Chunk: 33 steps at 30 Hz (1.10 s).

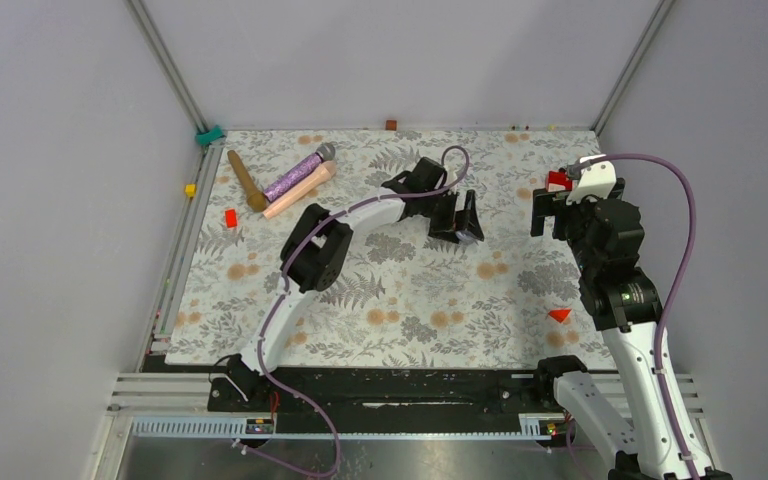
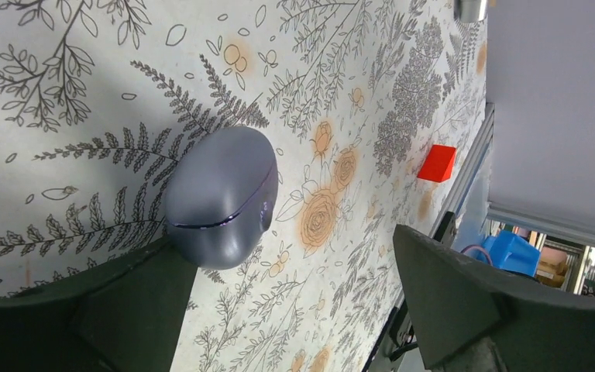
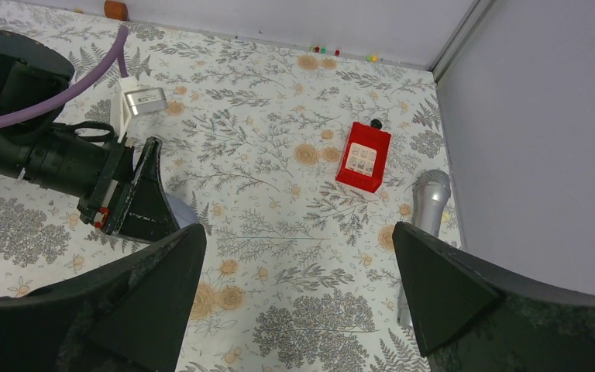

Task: Insert the wireless bluetooth earbuds into the charging case
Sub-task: Place the charging case at the center of the board, then reset both arms

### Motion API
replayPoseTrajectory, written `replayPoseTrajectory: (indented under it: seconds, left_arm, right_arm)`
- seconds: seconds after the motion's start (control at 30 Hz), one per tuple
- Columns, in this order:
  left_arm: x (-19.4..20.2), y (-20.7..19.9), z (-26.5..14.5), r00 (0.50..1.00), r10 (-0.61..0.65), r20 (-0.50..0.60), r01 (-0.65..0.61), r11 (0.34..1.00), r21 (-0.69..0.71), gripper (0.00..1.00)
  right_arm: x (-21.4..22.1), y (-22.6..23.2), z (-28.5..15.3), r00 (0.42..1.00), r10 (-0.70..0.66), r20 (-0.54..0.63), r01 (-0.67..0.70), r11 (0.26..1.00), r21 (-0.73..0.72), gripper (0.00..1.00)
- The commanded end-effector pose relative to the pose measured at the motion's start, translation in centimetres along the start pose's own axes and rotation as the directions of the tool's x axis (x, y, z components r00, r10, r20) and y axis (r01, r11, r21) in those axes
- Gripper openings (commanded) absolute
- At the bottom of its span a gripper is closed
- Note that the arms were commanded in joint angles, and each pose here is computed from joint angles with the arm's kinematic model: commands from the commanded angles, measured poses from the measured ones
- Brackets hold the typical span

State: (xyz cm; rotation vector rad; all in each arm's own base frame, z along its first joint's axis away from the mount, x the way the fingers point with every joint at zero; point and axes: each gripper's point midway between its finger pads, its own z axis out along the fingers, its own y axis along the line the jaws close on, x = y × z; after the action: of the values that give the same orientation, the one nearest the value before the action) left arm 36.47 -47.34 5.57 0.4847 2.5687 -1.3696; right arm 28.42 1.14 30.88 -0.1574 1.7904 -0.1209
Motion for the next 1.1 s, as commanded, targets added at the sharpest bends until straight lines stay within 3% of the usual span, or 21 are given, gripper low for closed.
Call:
replayPoseTrajectory:
  seconds: [0.0,0.4,0.5,0.6,0.77,0.87,1.0,1.07]
  left_arm:
    - [1.4,2.6,0.0,0.999,-0.036,-0.015,0.034,0.994,-0.103,0.99]
    - [3.2,3.0,-5.4,0.997,0.074,-0.022,-0.076,0.979,-0.191,0.99]
    - [2.9,3.8,-8.6,0.985,0.168,-0.040,-0.173,0.950,-0.259,0.99]
    - [1.5,2.6,-13.3,0.966,0.258,0.009,-0.245,0.930,-0.272,0.99]
    - [-0.6,-1.5,-25.2,0.886,0.447,0.123,-0.380,0.852,-0.360,0.99]
    - [0.9,-4.1,-33.0,0.841,0.511,0.176,-0.412,0.818,-0.402,0.99]
    - [5.8,-5.5,-42.0,0.729,0.643,0.236,-0.420,0.691,-0.588,0.99]
    - [8.5,-6.1,-45.0,0.633,0.738,0.235,-0.426,0.585,-0.690,0.99]
  right_arm:
    - [-1.6,-0.8,-0.1,0.998,0.021,0.064,-0.024,0.999,0.038,0.99]
    - [-1.8,-1.4,-0.1,0.998,0.013,0.066,-0.017,0.998,0.067,0.99]
    - [-2.1,-1.5,-0.3,0.997,0.004,0.071,-0.009,0.997,0.072,0.99]
    - [-2.4,-1.1,-0.9,0.998,-0.020,0.065,0.018,0.999,0.034,0.99]
    - [-2.5,2.0,-4.4,0.995,-0.087,0.037,0.093,0.977,-0.190,0.99]
    - [-1.8,2.0,-6.6,0.995,-0.075,0.067,0.086,0.978,-0.189,0.99]
    - [-1.3,0.6,-9.6,0.996,0.006,0.085,0.004,0.994,-0.114,0.99]
    - [-1.2,0.1,-11.1,0.994,0.018,0.104,-0.008,0.996,-0.092,0.99]
